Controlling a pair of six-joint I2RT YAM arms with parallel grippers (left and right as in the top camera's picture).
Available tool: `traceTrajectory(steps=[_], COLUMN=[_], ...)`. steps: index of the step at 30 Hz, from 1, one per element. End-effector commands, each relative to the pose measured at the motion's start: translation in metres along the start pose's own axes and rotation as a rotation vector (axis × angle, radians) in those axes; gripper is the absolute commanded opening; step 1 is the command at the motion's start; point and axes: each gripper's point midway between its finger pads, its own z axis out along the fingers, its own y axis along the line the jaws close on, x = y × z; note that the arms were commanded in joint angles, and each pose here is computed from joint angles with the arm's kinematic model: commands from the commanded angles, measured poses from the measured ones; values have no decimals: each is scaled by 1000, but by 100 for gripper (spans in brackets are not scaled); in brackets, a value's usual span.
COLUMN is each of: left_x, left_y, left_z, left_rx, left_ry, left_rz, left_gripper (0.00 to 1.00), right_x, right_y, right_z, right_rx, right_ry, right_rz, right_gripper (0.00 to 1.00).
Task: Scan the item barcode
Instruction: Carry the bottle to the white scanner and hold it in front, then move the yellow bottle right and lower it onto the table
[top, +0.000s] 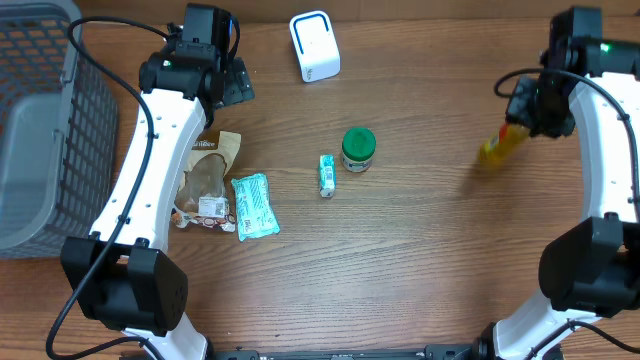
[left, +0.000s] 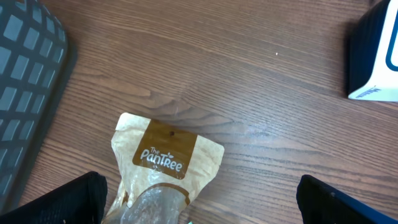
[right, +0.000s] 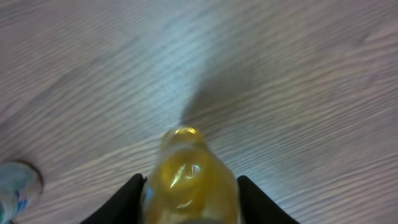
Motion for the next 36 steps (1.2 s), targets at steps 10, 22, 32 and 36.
traceTrajectory(steps=[10, 22, 32, 36], left_x=[-8, -8, -8, -8], left_y=[1, 1, 1, 1], left_z=[-9, -9, -9, -9], left_rx=[-1, -1, 0, 0], left_ry=[-34, -34, -34, -34], left_rz=[4, 4, 5, 5], left_gripper=[100, 99, 100, 100], right_x=[7, 48, 70, 76], right_y=[-9, -21, -77, -98], right_z=[29, 24, 14, 19], right_rx=[24, 72, 341, 343], right_ry=[8, 175, 215, 241], right_rz=[21, 26, 371, 505], right_gripper=[57, 72, 100, 100])
